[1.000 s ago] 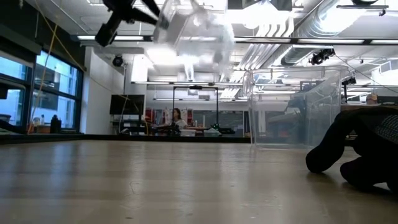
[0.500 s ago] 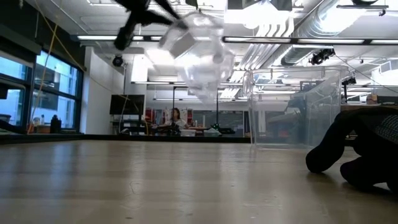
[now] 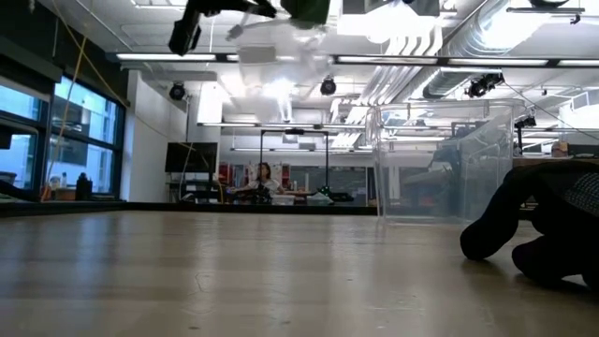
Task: Roll bandage
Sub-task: Put the green bandage into the transparent zip bag
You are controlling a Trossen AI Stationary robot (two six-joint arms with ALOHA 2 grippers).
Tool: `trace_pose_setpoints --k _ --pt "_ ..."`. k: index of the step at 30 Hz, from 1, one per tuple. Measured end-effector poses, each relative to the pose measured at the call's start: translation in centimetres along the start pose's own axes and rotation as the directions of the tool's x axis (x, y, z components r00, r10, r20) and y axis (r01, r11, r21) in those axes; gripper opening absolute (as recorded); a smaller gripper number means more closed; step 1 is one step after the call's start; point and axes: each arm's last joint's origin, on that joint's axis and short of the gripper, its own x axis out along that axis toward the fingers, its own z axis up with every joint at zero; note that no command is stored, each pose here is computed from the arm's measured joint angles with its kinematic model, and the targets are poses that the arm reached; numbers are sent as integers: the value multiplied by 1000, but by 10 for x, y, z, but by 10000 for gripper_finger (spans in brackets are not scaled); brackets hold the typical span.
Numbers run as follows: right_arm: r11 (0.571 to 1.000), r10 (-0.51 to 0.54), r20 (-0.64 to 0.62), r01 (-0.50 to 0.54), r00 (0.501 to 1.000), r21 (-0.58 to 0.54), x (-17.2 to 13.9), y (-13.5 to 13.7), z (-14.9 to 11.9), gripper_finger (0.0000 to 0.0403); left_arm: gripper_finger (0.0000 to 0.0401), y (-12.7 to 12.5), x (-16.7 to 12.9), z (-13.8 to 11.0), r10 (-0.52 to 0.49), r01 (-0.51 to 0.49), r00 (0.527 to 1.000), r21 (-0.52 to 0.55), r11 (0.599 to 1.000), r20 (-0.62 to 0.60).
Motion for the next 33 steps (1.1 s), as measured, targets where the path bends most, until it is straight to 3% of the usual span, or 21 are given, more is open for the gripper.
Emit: trace_pose_setpoints --k 8,11,17,20,23,25,27,29,33 --pt "998 21 71 -26 997 64 -2 1 12 30 0 -6 -4 4 -82 84 996 53 995 -41" --pt "994 76 85 -82 993 70 -3 5 18 30 0 -5 1 3 -79 82 996 75 994 -40" --pt "989 119 37 -122 992 81 -3 8 20 30 0 -3 7 3 -80 84 995 74 994 -56" --pt "989 128 21 -130 991 74 -3 10 16 30 0 -4 9 7 -148 151 982 14 988 -121" --pt "991 114 7 -115 993 75 -2 9 14 30 0 -11 9 9 -312 328 912 17 945 -265" --pt "993 93 17 -94 996 75 -2 6 15 30 0 -14 9 11 -429 465 814 -4 885 -392" --pt "993 89 24 -90 996 77 -2 6 17 30 0 -13 9 13 -482 531 727 -45 846 -490" --pt "989 130 38 -133 991 67 -3 10 18 30 0 -8 12 13 -459 509 704 -65 858 -542" --pt "979 194 37 -196 980 50 -5 16 18 30 0 -1 15 14 -421 474 709 -59 879 -565"
